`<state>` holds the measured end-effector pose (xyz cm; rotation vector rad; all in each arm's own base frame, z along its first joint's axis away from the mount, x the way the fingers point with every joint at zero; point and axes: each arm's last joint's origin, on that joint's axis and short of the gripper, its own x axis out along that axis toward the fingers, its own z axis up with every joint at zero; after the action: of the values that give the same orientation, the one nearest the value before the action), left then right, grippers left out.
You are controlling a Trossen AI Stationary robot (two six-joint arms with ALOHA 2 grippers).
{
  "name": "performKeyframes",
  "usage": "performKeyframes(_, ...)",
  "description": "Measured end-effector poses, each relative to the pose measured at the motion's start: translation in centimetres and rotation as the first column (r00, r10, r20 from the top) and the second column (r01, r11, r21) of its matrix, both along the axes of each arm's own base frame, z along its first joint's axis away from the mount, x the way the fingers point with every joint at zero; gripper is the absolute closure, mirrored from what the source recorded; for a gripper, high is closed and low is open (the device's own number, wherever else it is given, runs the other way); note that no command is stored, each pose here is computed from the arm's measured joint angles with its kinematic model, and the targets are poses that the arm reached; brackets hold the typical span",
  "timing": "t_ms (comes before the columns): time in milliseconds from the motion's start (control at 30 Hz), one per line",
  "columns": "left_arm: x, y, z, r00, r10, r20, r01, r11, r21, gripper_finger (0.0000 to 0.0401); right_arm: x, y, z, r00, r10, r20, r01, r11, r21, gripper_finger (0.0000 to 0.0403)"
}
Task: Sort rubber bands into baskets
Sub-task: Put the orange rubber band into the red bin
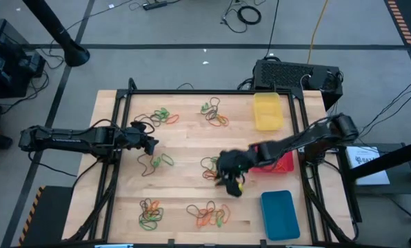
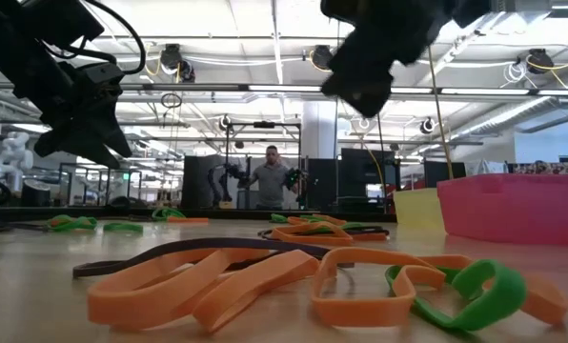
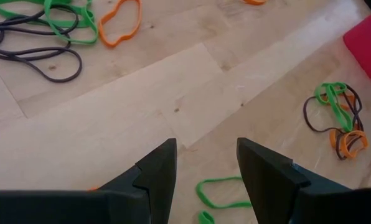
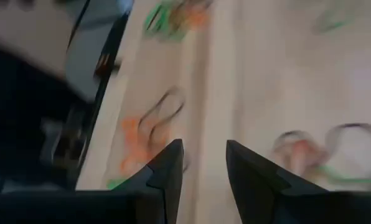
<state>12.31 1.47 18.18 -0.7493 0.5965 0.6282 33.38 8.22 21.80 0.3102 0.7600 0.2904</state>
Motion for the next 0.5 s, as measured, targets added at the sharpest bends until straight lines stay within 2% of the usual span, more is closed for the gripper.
performKeyframes(167,0.0,0.0,0.0,1.0,-0.003,-0.006,0.003,1.0,0.008,0.0226,0.1,3.3,-3.2,0.985,0.157,-0.073,-0.16,0.986,-0.036,0.0287)
performKeyframes(500,-0.1,0.1,0.0,1.0,-0.008,-0.018,0.009,0.999,0.037,0.0226,-0.7,7.1,-7.3,0.951,0.241,-0.192,-0.255,0.966,-0.051,0.0287)
